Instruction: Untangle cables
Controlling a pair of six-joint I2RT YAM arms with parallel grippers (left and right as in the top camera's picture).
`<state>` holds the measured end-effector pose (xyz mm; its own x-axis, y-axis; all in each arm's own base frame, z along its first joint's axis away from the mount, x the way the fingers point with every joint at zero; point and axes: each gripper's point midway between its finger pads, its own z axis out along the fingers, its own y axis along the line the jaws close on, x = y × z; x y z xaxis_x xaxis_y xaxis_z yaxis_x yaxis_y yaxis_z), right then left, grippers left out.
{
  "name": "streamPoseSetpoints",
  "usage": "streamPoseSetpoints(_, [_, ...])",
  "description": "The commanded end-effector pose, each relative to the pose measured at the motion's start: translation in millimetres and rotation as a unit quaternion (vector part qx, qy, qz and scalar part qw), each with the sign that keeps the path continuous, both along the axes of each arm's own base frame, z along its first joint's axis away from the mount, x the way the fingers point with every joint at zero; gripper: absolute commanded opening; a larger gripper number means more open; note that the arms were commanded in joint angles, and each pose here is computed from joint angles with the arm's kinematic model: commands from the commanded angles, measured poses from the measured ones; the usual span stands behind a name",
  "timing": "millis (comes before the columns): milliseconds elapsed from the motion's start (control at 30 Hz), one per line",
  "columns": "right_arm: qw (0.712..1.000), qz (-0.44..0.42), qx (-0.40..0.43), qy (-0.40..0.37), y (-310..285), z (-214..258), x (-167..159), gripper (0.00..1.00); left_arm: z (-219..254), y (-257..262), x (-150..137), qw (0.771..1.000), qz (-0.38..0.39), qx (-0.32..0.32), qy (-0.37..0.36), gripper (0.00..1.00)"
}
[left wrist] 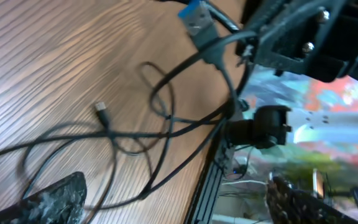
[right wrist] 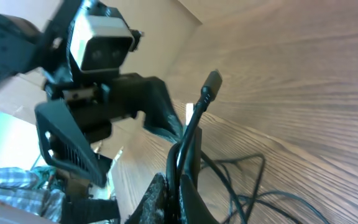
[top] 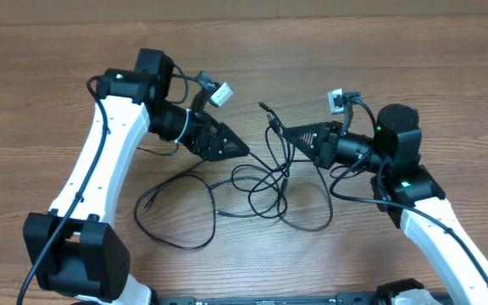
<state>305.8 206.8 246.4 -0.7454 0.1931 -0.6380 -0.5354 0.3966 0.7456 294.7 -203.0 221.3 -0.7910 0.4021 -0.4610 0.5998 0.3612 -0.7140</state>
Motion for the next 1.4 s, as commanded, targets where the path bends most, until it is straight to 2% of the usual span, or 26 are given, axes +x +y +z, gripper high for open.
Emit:
streamPoseSetpoints(0, [0.999, 0.003, 0.028, -0.023, 0, 34, -5, 0.04, 13, -23, -14, 0.995, -0.064, -0.053, -0.054, 0.94])
streamPoseSetpoints(133, [0.996, 0.024, 0.058, -0.062, 2, 63, -16, 0.04, 13, -37, -21, 0.992, -0.091, -0.059, -0.072, 1.0])
streamPoseSetpoints(500, [0.99, 0.064, 0.091, -0.09, 4, 96, -41, 0.04, 31, -50, -5, 0.979, -0.098, -0.115, -0.136, 1.0])
streamPoseSetpoints(700, [0.984, 0.088, 0.114, -0.101, 5, 113, -51, 0.04, 49, -56, -9, 0.961, -0.122, -0.178, -0.173, 0.99])
streamPoseSetpoints(767, [0.982, 0.093, 0.123, -0.108, 5, 120, -54, 0.04, 52, -57, -10, 0.956, -0.128, -0.188, -0.186, 0.88])
streamPoseSetpoints(800, [0.981, 0.097, 0.127, -0.113, 5, 124, -56, 0.04, 54, -57, -10, 0.953, -0.131, -0.195, -0.192, 0.79])
streamPoseSetpoints(867, [0.98, 0.101, 0.13, -0.114, 5, 126, -58, 0.04, 60, -59, -9, 0.947, -0.134, -0.212, -0.201, 0.55])
streamPoseSetpoints(933, [0.98, 0.103, 0.131, -0.109, 5, 126, -58, 0.04, 67, -60, -9, 0.939, -0.137, -0.232, -0.211, 0.37])
streamPoseSetpoints(1033, [0.98, 0.108, 0.131, -0.108, 6, 126, -60, 0.04, 75, -61, -8, 0.931, -0.142, -0.253, -0.222, 0.18])
streamPoseSetpoints(1167, [0.98, 0.108, 0.131, -0.108, 6, 126, -60, 0.04, 75, -62, -8, 0.93, -0.142, -0.255, -0.224, 0.04])
streamPoseSetpoints(1367, [0.982, 0.091, 0.127, -0.11, -3, 124, -53, 0.04, 96, -61, -15, 0.91, -0.15, -0.316, -0.222, 0.04])
